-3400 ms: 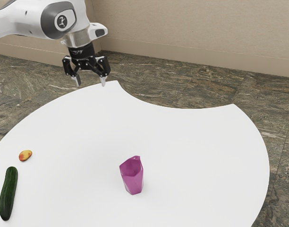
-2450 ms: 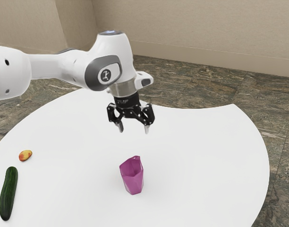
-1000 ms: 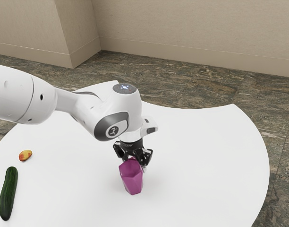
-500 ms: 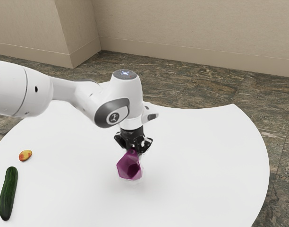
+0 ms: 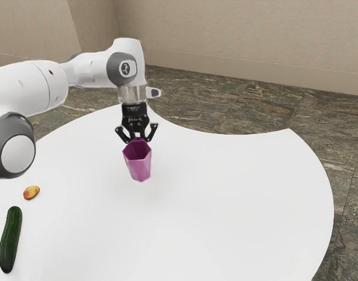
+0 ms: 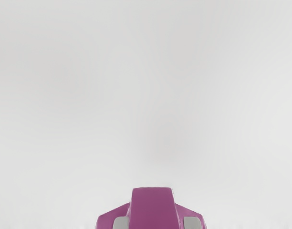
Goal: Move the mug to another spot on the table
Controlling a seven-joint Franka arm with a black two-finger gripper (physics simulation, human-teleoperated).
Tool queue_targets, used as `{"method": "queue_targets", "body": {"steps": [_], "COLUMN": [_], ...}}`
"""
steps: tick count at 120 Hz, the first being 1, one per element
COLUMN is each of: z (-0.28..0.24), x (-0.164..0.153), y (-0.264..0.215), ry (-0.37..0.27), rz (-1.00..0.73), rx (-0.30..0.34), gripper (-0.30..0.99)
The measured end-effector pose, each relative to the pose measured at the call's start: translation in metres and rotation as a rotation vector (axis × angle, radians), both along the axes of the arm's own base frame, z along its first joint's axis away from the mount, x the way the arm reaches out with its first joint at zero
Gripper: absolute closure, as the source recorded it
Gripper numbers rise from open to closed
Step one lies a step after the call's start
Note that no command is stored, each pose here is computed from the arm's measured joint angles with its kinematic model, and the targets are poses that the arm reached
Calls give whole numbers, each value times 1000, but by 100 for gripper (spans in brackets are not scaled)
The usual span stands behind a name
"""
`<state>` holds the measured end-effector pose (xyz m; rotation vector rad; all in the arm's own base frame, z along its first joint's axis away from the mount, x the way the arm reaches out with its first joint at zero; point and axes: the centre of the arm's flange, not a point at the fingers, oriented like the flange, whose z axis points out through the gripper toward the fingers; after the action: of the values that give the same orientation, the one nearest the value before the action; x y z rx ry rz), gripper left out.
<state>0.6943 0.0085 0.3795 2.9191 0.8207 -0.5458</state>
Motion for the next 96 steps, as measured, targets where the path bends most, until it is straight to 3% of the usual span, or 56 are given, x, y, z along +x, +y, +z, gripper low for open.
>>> {"method": "queue_targets", "body": {"steps": [16,32,56,96], "z": [-3,3,2,7], "x": [3,4,13,29], "y": [36,57,66,82], "ry": [87,111,90,0], "rz": [66,109,157,255], "rx": [-86,-137,-179,-217], "gripper": [76,75,75,78]}}
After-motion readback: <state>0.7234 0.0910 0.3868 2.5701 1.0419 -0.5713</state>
